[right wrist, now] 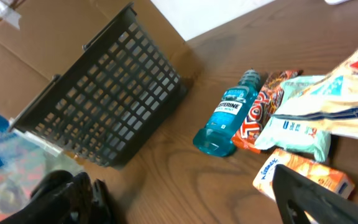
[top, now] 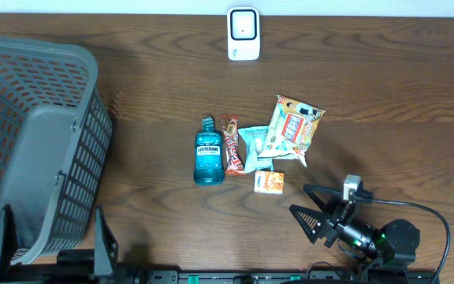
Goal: Scan the item barcode
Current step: 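Move the right gripper toward the orange packet on the table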
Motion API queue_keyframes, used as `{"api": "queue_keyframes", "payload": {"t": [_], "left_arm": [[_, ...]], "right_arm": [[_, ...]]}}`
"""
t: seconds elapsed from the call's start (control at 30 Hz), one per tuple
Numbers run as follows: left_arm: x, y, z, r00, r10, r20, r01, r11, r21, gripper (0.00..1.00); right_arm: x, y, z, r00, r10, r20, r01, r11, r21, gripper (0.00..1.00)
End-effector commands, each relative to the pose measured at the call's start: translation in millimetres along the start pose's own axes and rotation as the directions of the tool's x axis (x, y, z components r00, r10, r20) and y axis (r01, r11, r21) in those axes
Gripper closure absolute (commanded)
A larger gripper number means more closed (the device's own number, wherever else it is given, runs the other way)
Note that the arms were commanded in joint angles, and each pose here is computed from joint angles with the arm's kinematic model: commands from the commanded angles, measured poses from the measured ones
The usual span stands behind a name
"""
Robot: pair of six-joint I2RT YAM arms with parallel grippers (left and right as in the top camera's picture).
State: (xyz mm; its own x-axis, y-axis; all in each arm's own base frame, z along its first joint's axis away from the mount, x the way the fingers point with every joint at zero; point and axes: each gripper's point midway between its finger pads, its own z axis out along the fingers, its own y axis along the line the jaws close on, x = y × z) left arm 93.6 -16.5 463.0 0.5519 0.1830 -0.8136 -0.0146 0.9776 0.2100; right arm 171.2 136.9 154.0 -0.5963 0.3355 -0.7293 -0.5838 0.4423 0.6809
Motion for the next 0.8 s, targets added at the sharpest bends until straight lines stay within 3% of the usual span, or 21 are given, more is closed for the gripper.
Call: {"api": "queue_keyframes", "payload": {"t": [0.0,0.3,0.43,0.5,0.77], "left_arm": [[3,-1,1,1.0,0.019,-0.001,-0.019,1.0,-0.002,0.02],[12,-2,3,1.0,0.017,-0.018,-0.017,1.0,0.002,0.02],[13,-2,3,1.0,0.017,-0.02,-0.017,1.0,0.003,0.02],[13,-2,3,1.0,0.016,-0.023,-0.016,1.0,0.003,0.02],[13,-2,3,1.0,0.017,-0.023,-0.017,1.0,0.004,0.02]], "right_arm": [[1,-7,1,0.988,0.152,0.004,-0.152,0.988,0.029,0.1],[16,-62,4,0.895,0.444,0.049,-0.442,0.865,0.237,0.11],[42,-93,3,0.83,0.555,0.056,-0.531,0.754,0.387,0.2],[54,-106,2,0.812,0.581,0.055,-0.535,0.704,0.467,0.25],[71,-121,23,0.808,0.589,-0.013,-0.453,0.635,0.626,0.23]]}}
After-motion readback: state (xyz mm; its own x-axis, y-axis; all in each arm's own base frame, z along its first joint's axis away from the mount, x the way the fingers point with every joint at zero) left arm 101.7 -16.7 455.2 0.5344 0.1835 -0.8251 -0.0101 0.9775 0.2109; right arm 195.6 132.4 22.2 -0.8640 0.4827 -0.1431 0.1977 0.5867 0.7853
